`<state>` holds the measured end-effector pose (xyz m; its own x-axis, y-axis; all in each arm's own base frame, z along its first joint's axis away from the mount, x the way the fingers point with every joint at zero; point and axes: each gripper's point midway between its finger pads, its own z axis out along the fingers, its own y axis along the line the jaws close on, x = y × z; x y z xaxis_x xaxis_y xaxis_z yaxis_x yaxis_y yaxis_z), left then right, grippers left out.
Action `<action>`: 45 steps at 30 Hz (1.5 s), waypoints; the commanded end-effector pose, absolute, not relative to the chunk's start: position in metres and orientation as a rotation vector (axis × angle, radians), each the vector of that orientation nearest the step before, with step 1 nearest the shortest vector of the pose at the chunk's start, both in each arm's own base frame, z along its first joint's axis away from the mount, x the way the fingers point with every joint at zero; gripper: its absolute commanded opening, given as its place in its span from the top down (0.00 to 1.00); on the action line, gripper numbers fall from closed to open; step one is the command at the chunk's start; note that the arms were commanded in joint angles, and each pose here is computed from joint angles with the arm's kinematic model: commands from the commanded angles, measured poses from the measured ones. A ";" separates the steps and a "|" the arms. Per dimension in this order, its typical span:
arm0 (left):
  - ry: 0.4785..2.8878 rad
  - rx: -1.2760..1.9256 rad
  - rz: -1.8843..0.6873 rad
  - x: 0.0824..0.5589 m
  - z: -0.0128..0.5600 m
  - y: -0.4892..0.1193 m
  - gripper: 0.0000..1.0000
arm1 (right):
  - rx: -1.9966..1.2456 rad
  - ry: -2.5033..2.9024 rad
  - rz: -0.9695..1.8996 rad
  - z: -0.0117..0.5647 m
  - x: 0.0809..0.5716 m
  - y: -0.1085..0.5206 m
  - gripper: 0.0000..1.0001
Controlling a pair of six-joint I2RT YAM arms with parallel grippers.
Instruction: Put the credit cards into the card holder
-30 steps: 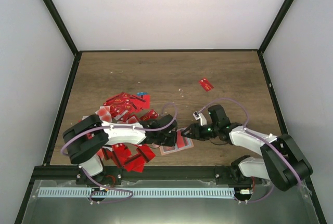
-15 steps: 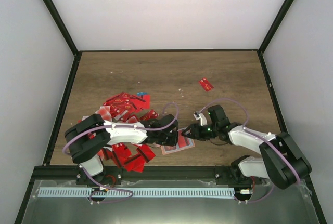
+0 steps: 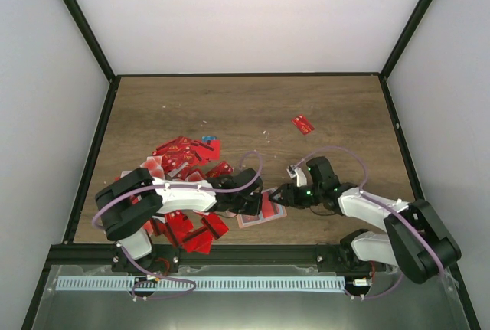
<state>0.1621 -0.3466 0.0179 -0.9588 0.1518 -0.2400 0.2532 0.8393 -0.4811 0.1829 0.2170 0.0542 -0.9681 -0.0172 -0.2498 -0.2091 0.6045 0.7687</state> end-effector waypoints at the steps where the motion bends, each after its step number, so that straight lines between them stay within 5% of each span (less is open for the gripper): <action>1: 2.856 0.332 -0.738 0.158 0.005 -0.343 0.96 | -0.176 2.618 1.321 0.050 0.182 0.217 0.43; 32: 2.763 0.379 -0.810 0.179 0.030 -0.377 0.96 | -0.228 2.547 1.439 0.079 0.179 0.231 0.44; 45: 2.733 0.288 -0.708 0.174 0.068 -0.331 0.89 | -0.298 2.550 1.474 0.095 0.173 0.261 0.44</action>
